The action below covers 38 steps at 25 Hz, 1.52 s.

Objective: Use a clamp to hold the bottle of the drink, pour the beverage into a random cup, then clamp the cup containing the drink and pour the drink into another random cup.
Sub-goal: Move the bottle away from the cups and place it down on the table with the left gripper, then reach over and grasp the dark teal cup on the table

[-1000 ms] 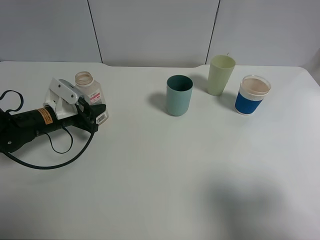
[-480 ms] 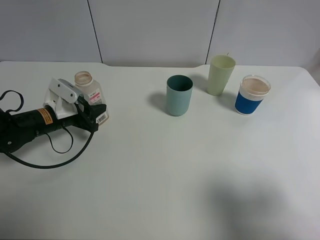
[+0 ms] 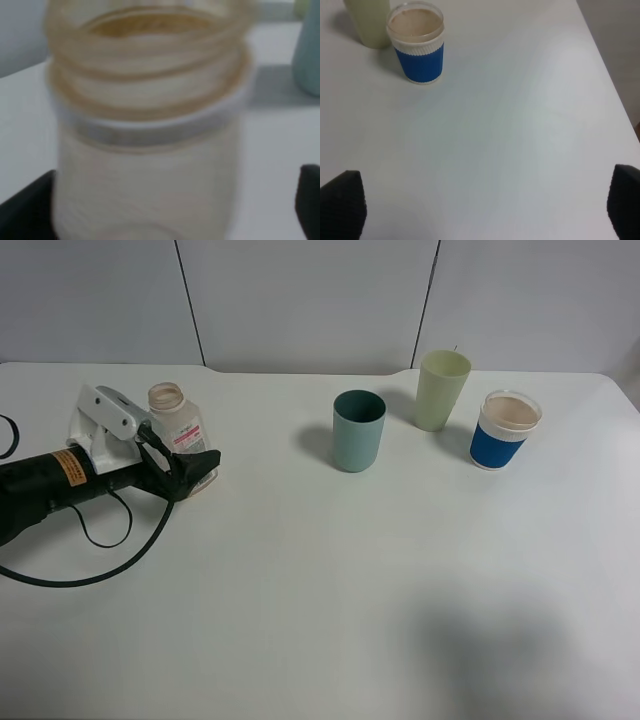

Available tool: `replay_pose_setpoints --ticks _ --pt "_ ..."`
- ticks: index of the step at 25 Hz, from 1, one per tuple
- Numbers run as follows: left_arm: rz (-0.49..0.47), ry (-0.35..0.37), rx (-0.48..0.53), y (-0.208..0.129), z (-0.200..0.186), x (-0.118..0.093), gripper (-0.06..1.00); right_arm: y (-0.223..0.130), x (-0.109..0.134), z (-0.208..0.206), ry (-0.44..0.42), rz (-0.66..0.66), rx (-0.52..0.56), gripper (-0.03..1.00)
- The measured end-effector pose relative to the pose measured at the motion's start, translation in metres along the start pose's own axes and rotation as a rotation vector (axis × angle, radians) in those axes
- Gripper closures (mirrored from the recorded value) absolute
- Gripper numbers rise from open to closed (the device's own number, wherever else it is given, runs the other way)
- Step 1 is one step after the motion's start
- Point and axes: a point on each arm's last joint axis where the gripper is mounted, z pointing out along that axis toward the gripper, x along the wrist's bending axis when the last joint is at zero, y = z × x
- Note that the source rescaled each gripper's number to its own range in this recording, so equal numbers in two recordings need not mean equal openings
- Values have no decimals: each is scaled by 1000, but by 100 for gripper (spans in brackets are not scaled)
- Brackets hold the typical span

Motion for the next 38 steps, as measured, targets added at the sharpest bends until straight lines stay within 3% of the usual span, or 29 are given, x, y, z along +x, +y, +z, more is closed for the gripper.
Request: replay_pose_setpoints --ticks 11,17,26,32,38 --pt "-60 128 -1 14 -73 -34 7 0 0 0 0 0 0 9" --pt "-31 190 -82 30 -106 -48 7 0 0 0 0 0 0 9" --pt "-145 250 -269 73 -133 -52 7 0 0 0 0 0 0 9" --pt "-182 397 -204 113 -146 -38 -4 0 0 0 0 0 0 9" --pt "-252 558 -171 148 -176 -33 -5 0 0 0 0 0 0 9"
